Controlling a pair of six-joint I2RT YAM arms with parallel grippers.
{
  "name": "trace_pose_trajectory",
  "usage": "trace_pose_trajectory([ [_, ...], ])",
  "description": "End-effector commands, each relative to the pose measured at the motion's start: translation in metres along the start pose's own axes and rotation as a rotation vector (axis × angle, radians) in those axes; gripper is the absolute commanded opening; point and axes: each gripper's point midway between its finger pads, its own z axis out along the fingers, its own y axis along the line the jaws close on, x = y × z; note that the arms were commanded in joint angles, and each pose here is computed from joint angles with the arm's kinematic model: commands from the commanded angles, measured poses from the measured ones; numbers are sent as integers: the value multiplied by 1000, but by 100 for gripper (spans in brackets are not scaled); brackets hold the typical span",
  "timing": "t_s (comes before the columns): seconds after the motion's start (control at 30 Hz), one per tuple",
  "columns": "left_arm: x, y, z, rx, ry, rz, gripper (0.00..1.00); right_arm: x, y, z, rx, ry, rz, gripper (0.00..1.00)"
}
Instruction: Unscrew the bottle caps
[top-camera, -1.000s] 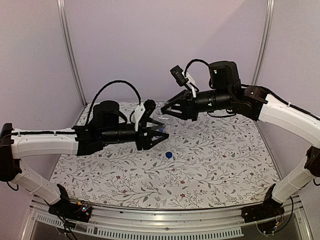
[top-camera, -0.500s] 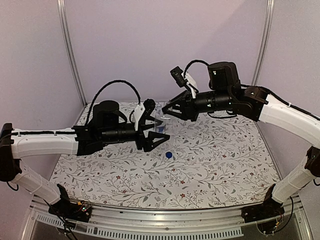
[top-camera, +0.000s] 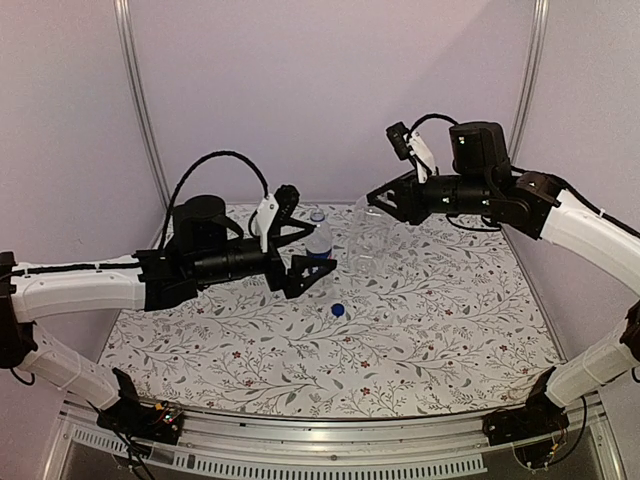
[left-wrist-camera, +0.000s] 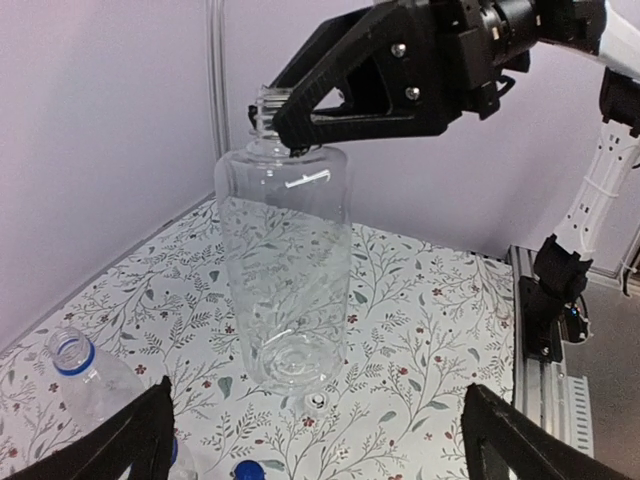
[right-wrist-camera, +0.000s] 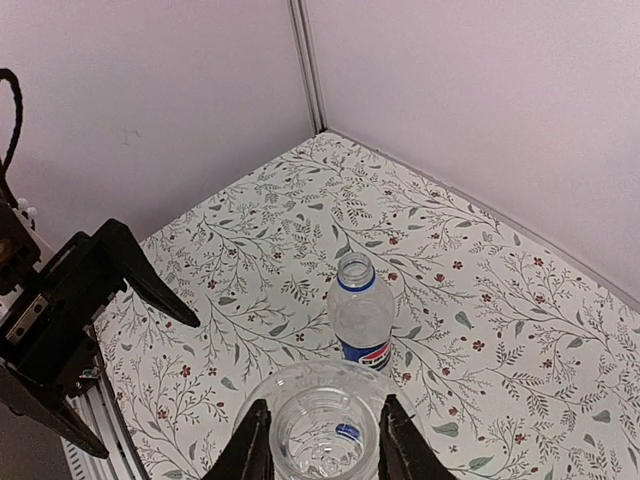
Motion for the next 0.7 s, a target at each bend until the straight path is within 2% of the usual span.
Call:
trace_pose_trajectory([
  [0.0, -9, 32, -4, -191, -16, -19, 100, -5, -12, -6, 73, -26, 113, 0],
  [0.27, -7, 39, 10, -385, 34, 4, 100, -19, 2, 4, 36, -101, 316, 0],
  [0.67, 1, 25, 32, -441, 98, 81, 100, -27, 28, 31, -53, -123, 419, 0],
])
